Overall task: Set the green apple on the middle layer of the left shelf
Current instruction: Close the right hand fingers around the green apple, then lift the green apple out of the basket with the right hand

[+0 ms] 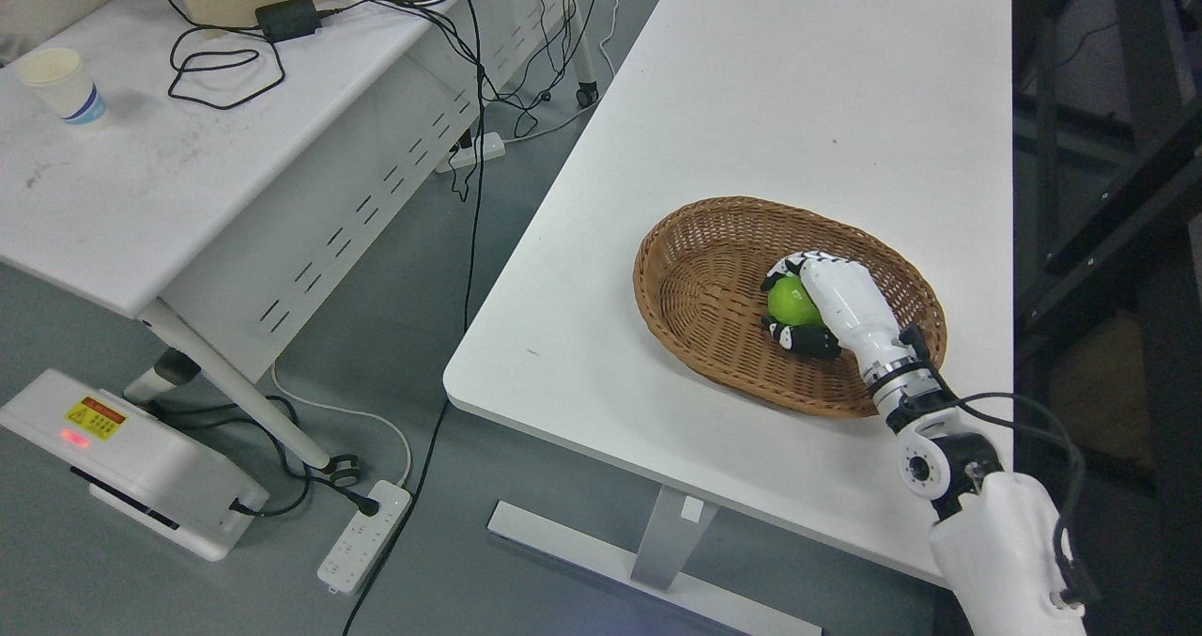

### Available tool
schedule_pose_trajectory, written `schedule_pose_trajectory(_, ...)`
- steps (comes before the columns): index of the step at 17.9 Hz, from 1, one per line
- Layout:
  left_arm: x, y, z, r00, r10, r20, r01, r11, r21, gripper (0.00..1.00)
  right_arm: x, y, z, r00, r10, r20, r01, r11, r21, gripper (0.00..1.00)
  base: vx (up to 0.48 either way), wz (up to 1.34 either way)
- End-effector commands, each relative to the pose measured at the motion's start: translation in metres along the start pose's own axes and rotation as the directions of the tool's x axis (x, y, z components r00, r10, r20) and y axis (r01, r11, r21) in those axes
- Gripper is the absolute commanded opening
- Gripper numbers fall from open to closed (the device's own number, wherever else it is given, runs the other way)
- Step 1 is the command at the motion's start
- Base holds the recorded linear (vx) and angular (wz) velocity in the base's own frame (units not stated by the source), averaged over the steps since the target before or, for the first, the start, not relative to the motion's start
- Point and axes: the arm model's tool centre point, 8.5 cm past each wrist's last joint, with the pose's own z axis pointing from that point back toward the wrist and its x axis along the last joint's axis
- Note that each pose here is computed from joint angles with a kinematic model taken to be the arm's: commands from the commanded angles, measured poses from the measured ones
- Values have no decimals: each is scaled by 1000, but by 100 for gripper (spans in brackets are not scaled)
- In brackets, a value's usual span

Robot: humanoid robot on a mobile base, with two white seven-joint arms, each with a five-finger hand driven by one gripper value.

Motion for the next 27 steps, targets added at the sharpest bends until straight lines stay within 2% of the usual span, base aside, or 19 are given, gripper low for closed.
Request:
schedule_pose_trajectory(1,14,11,2,1000,-5,22,5,1000,16,100,-15,-19,9,996,-88,-23,87,996,-32,1,0,0)
schedule_pose_trajectory(3,14,11,2,1000,-4,23,3,1000,16,100,-26,-33,14,954,-298,-21,295,951,-88,0,0,0)
schedule_pose_trajectory(4,14,11,2,1000,-4,23,3,1000,16,100,-34,-44,18,910,-415,-10,409,901,-141,0,0,0)
schedule_pose_trajectory(6,14,11,2,1000,-5,22,5,1000,16,100,-57,-65,30,778,-628,16,608,746,-271,0,0,0)
schedule_pose_trajectory(9,14,11,2,1000,-5,22,5,1000,16,100,-77,-83,45,679,-732,53,691,613,-384,0,0,0)
schedule_pose_trajectory(10,14,11,2,1000,-4,23,3,1000,16,100,-84,-83,54,646,-761,55,705,568,-425,0,0,0)
schedule_pose_trajectory(12,14,11,2,1000,-3,21,3,1000,16,100,-86,-80,67,590,-803,86,741,496,-454,0,0,0)
schedule_pose_trajectory(15,14,11,2,1000,-5,22,5,1000,16,100,-81,-68,84,558,-825,92,746,450,-492,0,0,0)
schedule_pose_trajectory(19,14,11,2,1000,-4,23,3,1000,16,100,-82,-59,95,523,-851,50,702,397,-591,0,0,0)
schedule_pose_trajectory(22,14,11,2,1000,-5,22,5,1000,16,100,-75,-50,104,507,-861,42,692,378,-615,0,-11,-43)
schedule_pose_trajectory(27,14,11,2,1000,-5,22,5,1000,16,100,-57,-22,116,457,-889,24,710,348,-613,1,-23,-114)
